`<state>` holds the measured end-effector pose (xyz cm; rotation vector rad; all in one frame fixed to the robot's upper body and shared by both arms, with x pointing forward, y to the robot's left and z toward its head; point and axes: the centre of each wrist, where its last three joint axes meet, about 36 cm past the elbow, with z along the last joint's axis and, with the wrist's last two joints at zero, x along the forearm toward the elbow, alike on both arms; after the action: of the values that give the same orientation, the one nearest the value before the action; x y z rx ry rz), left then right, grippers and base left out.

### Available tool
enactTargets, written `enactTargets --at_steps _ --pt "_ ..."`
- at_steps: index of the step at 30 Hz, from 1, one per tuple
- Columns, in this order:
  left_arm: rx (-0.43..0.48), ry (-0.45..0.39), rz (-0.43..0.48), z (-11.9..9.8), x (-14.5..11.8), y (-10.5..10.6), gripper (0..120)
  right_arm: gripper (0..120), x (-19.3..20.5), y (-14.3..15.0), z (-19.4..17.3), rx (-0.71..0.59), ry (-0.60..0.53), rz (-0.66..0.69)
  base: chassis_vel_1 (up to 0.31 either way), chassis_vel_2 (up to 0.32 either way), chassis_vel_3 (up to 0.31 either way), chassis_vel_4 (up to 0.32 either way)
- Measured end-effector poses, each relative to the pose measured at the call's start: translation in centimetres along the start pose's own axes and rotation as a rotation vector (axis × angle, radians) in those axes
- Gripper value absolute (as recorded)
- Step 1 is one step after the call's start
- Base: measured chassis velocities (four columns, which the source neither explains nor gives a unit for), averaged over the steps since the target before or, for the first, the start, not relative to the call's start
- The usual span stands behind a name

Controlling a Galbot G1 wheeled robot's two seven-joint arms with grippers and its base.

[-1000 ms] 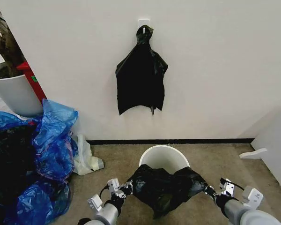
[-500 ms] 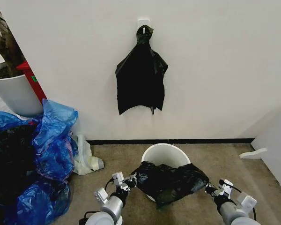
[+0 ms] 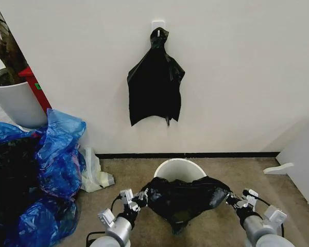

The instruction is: Place the garbage bag over the trash bin.

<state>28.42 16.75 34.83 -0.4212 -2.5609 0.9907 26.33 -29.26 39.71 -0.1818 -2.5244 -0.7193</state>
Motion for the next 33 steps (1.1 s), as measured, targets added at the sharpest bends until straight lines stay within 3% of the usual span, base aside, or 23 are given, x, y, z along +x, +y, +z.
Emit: enactTargets --at_steps 6,11,13,20,24,26,31,33 --pt "0.009 -0.014 -0.017 -0.4 -1.1 0.0 0 0 -0.6 0.2 0.4 0.007 -0.005 -0.002 0.0 0.0 0.0 0.0" --pt "-0.003 0.007 0.003 0.1 0.5 -0.6 0 5 1.0 0.8 0.1 0.012 -0.006 -0.005 0.0 0.0 0.0 0.0" --pt "-0.025 0.026 0.009 1.0 2.0 -0.3 0 16 3.0 1.9 -1.2 -0.01 -0.013 -0.022 0.0 0.0 0.0 0.0" --pt "-0.021 0.03 0.003 1.7 2.4 -0.3 0 37 7.7 6.1 -5.7 -0.142 0.033 -0.029 0.0 0.0 0.0 0.0" --pt "-0.015 0.022 -0.003 2.1 2.2 -0.5 0 56 8.4 8.0 -8.7 -0.348 0.277 0.127 0.0 0.0 0.0 0.0" --pt "-0.015 0.021 -0.002 2.1 2.2 -0.6 0 59 8.4 8.2 -9.0 -0.365 0.301 0.137 0.0 0.0 0.0 0.0" --pt "-0.013 0.013 -0.008 1.9 1.9 -0.7 0 83 8.2 8.4 -10.2 -0.405 0.411 0.165 0.0 0.0 0.0 0.0" --pt "-0.014 0.012 -0.008 1.8 1.8 -0.7 0 86 8.2 8.4 -10.2 -0.403 0.416 0.165 0.0 0.0 0.0 0.0"
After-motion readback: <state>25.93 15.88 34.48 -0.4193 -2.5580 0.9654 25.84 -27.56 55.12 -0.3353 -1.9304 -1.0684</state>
